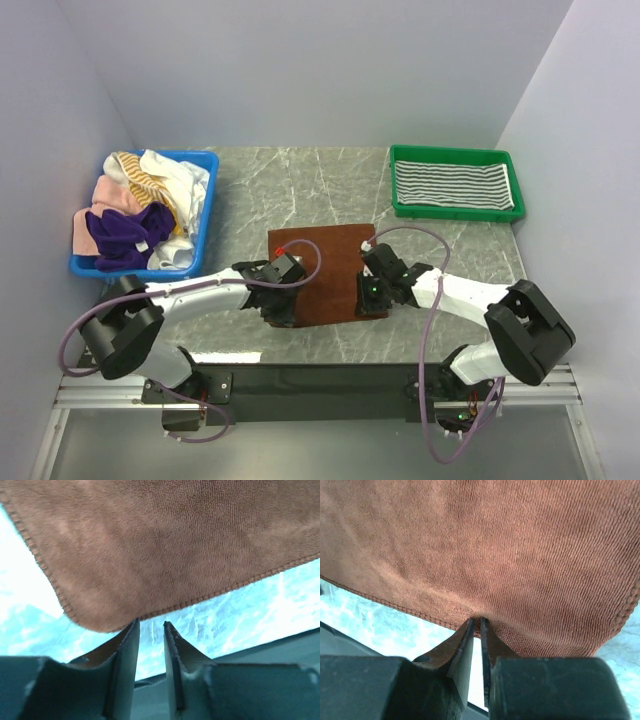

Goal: Fold and stack the towels
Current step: Fold the towel

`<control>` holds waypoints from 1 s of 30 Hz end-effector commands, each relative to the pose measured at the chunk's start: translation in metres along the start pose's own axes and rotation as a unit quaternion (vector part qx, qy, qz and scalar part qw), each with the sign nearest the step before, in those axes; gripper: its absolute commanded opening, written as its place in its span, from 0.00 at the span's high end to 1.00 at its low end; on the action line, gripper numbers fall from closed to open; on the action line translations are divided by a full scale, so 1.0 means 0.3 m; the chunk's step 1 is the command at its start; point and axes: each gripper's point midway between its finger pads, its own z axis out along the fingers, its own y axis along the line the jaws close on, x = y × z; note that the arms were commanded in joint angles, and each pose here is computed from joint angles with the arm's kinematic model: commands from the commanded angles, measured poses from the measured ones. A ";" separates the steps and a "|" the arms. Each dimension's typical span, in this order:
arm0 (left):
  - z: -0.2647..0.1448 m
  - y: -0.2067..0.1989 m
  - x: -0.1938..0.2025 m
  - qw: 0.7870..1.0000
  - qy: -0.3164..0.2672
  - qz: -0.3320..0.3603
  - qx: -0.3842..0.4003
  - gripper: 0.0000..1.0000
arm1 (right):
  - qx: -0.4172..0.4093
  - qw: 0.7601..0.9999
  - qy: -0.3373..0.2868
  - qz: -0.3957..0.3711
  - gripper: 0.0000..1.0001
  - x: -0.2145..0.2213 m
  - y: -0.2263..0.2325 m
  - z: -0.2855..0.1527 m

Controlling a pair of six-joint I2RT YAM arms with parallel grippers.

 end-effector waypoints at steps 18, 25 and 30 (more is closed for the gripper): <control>-0.003 0.085 -0.031 0.999 -0.012 -0.042 -0.025 0.76 | 0.058 0.996 -0.031 0.066 0.83 -0.012 -0.148 -0.057; 0.024 0.130 0.031 0.998 0.022 -0.051 -0.043 0.81 | 0.079 0.993 0.019 0.088 0.84 0.083 -0.190 -0.034; 0.021 0.181 0.093 0.995 0.046 -0.067 -0.062 0.87 | 0.094 0.989 0.032 0.112 0.82 0.127 -0.208 -0.062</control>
